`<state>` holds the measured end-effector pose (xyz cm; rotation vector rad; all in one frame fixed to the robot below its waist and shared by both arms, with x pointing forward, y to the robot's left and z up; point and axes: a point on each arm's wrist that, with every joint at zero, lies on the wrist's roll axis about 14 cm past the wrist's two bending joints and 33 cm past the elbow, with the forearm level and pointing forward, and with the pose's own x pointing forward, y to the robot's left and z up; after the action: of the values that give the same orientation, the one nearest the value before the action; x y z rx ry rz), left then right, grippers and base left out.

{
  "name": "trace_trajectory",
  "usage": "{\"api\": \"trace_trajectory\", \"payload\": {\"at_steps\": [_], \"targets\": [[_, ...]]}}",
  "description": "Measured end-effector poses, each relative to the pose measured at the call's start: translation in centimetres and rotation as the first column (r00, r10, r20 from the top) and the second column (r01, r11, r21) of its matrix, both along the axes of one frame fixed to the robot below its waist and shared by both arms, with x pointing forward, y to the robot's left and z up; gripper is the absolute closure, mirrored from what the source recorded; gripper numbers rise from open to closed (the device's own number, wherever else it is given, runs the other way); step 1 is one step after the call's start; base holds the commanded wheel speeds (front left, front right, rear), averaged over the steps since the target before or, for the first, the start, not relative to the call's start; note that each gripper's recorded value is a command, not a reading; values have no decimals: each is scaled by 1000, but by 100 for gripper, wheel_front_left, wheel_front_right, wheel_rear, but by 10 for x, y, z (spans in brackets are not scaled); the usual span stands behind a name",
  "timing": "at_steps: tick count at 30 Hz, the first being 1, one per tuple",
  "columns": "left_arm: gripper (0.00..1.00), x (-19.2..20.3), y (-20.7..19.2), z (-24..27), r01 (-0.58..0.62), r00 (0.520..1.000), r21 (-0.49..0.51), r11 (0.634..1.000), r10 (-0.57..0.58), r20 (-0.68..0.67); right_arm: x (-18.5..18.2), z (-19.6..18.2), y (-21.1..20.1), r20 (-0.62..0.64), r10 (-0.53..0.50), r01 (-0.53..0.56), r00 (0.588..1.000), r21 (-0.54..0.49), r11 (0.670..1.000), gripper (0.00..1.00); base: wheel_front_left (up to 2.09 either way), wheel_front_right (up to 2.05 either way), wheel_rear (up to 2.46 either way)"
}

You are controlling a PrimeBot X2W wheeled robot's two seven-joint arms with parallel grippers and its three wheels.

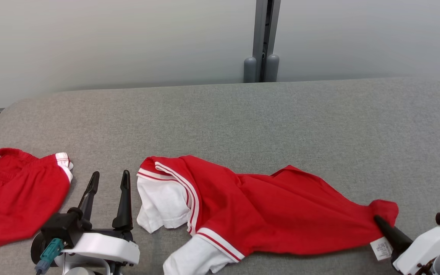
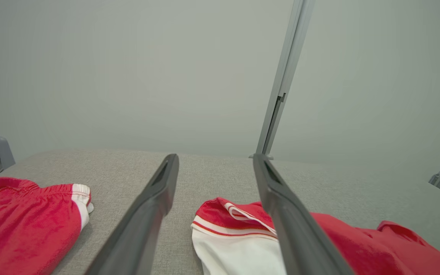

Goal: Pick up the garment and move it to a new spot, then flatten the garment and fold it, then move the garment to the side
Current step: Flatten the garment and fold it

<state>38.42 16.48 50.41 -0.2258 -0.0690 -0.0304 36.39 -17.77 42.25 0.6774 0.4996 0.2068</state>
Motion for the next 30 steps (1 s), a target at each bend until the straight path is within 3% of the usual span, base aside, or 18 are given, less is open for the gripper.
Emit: {"api": "trace_trajectory", "payload": {"at_steps": [3,4,5,9,18,25,30], "targets": [[0,1,-2,-3,7,1000,0,1000,-7,-7,-10,-16,-3,-44,-23,22,999,-4,1000,100,0,0,0],[0,2,-3,-3,11,1000,0,1000,-11,-9,-13,-22,0,-60,-24,24,998,-5,1000,90,0,0,0],[0,3,-3,-5,14,1000,0,1000,-14,-14,-20,-35,1,-99,-26,24,995,-21,999,0,0,0,0],[0,4,-3,-7,16,1000,5,1000,-16,-18,-19,-38,3,-98,-38,35,994,-29,999,0,0,0,0],[0,1,-3,-2,19,1000,10,1000,-19,-5,12,9,-28,109,-121,131,987,-92,987,0,0,0,0],[0,-2,0,1,14,1000,16,1000,-14,3,28,59,-73,327,-192,268,925,-203,942,0,0,0,0],[0,-1,-1,-2,19,1000,17,1000,-19,-4,31,83,-52,437,-132,270,889,-269,925,0,0,0,0]]}}
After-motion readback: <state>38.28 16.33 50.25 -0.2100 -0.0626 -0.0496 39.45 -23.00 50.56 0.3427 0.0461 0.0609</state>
